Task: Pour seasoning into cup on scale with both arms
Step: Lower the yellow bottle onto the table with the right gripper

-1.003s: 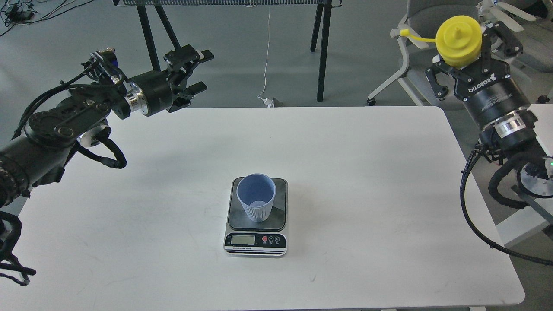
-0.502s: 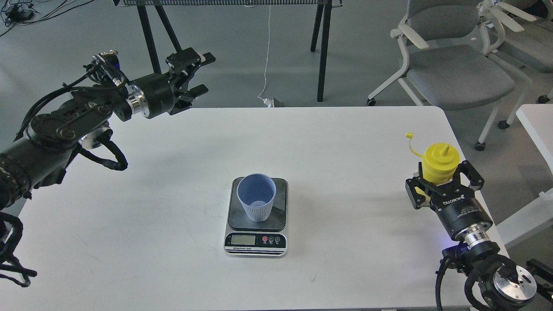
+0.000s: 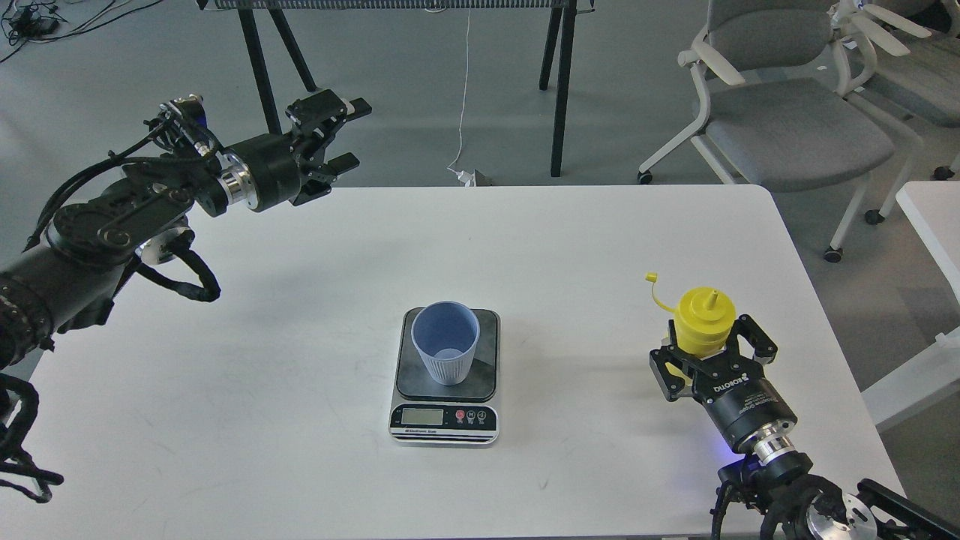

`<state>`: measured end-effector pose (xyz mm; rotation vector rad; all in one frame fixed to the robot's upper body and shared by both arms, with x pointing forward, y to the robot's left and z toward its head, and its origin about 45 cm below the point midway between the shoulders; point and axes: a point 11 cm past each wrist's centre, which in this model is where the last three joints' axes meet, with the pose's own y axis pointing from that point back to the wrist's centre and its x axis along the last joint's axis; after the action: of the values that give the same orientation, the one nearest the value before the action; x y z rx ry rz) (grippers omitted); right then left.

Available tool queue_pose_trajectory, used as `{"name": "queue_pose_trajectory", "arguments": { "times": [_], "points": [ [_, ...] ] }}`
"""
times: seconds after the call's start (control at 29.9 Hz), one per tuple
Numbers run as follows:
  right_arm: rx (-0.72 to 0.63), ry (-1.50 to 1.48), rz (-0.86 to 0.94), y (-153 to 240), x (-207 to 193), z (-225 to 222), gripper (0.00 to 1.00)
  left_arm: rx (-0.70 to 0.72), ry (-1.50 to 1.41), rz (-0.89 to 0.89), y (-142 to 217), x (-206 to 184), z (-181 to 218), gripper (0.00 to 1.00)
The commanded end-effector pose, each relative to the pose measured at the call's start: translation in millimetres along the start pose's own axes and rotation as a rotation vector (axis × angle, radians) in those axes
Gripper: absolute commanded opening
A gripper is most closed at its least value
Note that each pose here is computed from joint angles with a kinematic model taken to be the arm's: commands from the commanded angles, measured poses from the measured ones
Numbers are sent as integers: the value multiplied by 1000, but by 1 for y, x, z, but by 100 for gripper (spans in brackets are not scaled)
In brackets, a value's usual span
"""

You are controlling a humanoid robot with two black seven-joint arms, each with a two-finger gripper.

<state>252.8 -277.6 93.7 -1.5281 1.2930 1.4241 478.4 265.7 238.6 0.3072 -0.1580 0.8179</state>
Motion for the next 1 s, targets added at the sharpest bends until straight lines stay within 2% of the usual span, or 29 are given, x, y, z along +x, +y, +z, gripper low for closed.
{"name": "queue_pose_trajectory", "arguments": {
  "times": [0.0, 0.1, 0.27, 0.33, 0.5, 0.57, 0.74, 0.97],
  "points": [
    [-8, 9, -3, 0, 0, 3, 4, 0, 0, 1, 0, 0, 0, 99],
    [2, 11, 1, 0, 2, 1, 11, -1, -1, 1, 0, 0, 1, 99],
    [17, 13, 4, 0, 3, -3, 34, 0, 0, 1, 0, 0, 0, 99],
    [23, 19, 15, 1, 7, -5, 40, 1, 0, 2, 1, 1, 0, 99],
    [25, 27, 33, 3, 13, -7, 72, 1, 0, 2, 1, 1, 0, 99],
    [27, 26, 39, 4, 15, -7, 75, 1, 0, 2, 1, 1, 0, 99],
    [32, 26, 45, 4, 17, -7, 92, 1, 0, 2, 1, 1, 0, 99],
    [30, 14, 52, 13, 18, -6, 95, 2, -1, 3, 1, 1, 0, 99]
  ]
}}
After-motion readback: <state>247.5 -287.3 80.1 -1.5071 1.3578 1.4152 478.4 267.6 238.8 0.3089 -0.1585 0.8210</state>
